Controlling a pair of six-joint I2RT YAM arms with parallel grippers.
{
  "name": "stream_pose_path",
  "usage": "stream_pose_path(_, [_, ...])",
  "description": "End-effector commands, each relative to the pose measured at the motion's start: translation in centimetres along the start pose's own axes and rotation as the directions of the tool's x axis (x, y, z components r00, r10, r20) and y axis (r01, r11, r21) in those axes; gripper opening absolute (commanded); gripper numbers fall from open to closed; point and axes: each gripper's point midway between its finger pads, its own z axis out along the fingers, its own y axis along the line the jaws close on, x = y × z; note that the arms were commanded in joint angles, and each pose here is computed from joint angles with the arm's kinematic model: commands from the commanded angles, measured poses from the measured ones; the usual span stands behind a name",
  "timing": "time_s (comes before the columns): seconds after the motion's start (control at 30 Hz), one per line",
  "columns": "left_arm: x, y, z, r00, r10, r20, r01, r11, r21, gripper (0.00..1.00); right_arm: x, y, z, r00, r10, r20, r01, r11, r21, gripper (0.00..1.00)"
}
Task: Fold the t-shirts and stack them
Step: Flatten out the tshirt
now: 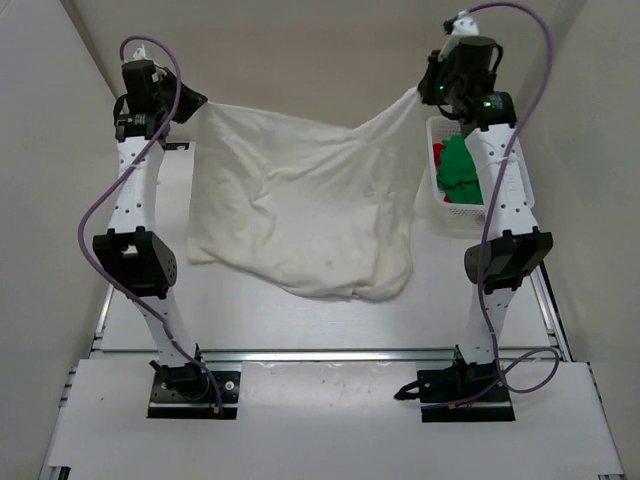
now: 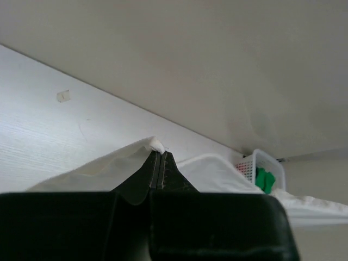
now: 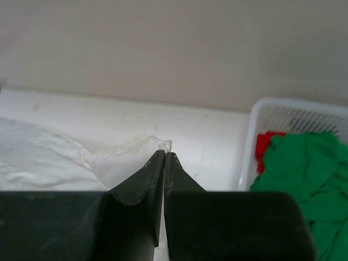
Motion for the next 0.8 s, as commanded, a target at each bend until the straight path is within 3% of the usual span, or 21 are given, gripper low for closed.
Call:
stream_pose_path(0.0, [-10.2, -7.4, -10.4, 0.956, -0.047, 0.289, -0.016, 0.977, 0.211, 0.0, -19.4, 3.9, -15.9, 0.798, 0.0, 0.602, 0.084, 0.99, -0.112, 0.0])
stream_pose_path(0.03, [-10.9, -6.3, -10.9, 0.948, -0.066, 0.311, 0.005, 0.981, 0.195, 0.0, -21.4, 4.2, -18.9, 0.742, -0.014, 0.671, 0.095, 0.992, -0.085, 0.0])
stream_pose_path(0.17, [-14.6, -7.6, -15.4, 0.902, -0.063, 0.427, -0.032, 0.976, 0.214, 0.0, -23.1, 6.5, -22.6, 0.664, -0.068, 0.745, 0.171, 0.983, -0.062, 0.0])
stream_pose_path(0.3, [-15.3, -6.3, -16.6, 0.887, -0.069, 0.457, -0.021, 0.982, 0.189, 0.0, -19.9, 6.5, -21.3, 0.745, -0.085, 0.662, 0.192, 0.977, -0.091, 0.0])
stream_pose_path(0.37, [-12.8, -4.2, -15.9, 0.9, -0.049, 0.432, -0.013, 0.99, 0.141, 0.0, -15.0, 5.9, -18.2, 0.844, -0.095, 0.529, 0.183, 0.976, -0.117, 0.0])
stream_pose_path(0.4, [-12.7, -5.0, -17.9, 0.879, -0.036, 0.475, -0.042, 0.987, 0.152, 0.0, -11.2, 5.7, -16.4, 0.887, -0.126, 0.444, 0.2, 0.972, -0.123, 0.0])
stream_pose_path(0.43, [-8.8, -1.3, -15.1, 0.915, -0.045, 0.4, 0.007, 0.995, 0.097, 0.0, -10.6, 5.7, -18.1, 0.88, -0.126, 0.458, 0.202, 0.972, -0.121, 0.0])
stream_pose_path(0.47, [-9.0, -1.7, -17.3, 0.887, -0.032, 0.461, -0.021, 0.994, 0.111, 0.0, -4.8, 5.7, -14.7, 0.925, -0.138, 0.353, 0.194, 0.972, -0.129, 0.01])
stream_pose_path(0.5, [-6.1, 0.4, -17.2, 0.901, -0.036, 0.433, -0.001, 0.996, 0.085, 0.0, -0.2, 6.3, -14.6, 0.947, -0.148, 0.285, 0.197, 0.968, -0.153, 0.0])
stream_pose_path(0.53, [-2.4, 4.0, -15.9, 0.921, -0.033, 0.387, 0.03, 0.999, 0.013, 0.0, 0.3, 6.3, -16.3, 0.942, -0.136, 0.307, 0.189, 0.97, -0.151, 0.0])
stream_pose_path(0.57, [-1.7, 4.4, -17.1, 0.912, -0.017, 0.41, 0.018, 1.0, 0.003, 0.0, 5.4, 6.9, -15.0, 0.971, -0.121, 0.208, 0.161, 0.968, -0.191, 0.0])
stream_pose_path(0.6, [3.3, 8.5, -16.4, 0.942, -0.022, 0.336, 0.049, 0.996, -0.071, 0.0, 9.1, 6.6, -15.3, 0.988, -0.072, 0.138, 0.099, 0.975, -0.2, 0.0])
stream_pose_path(0.63, [4.8, 9.9, -16.3, 0.946, -0.024, 0.322, 0.057, 0.994, -0.093, 0.0, 10.1, 6.3, -16.4, 0.989, -0.057, 0.134, 0.082, 0.978, -0.191, 0.0])
stream_pose_path(0.7, [8.6, 12.4, -16.8, 0.96, -0.021, 0.279, 0.058, 0.99, -0.126, 0.0, 17.8, 7.0, -16.4, 1.0, -0.019, -0.023, 0.013, 0.976, -0.218, 0.0])
stream_pose_path(0.77, [13.6, 16.5, -16.7, 0.978, -0.041, 0.203, 0.082, 0.977, -0.197, 0.0, 22.4, 5.5, -16.9, 0.992, 0.009, -0.126, -0.029, 0.986, -0.164, 0.0])
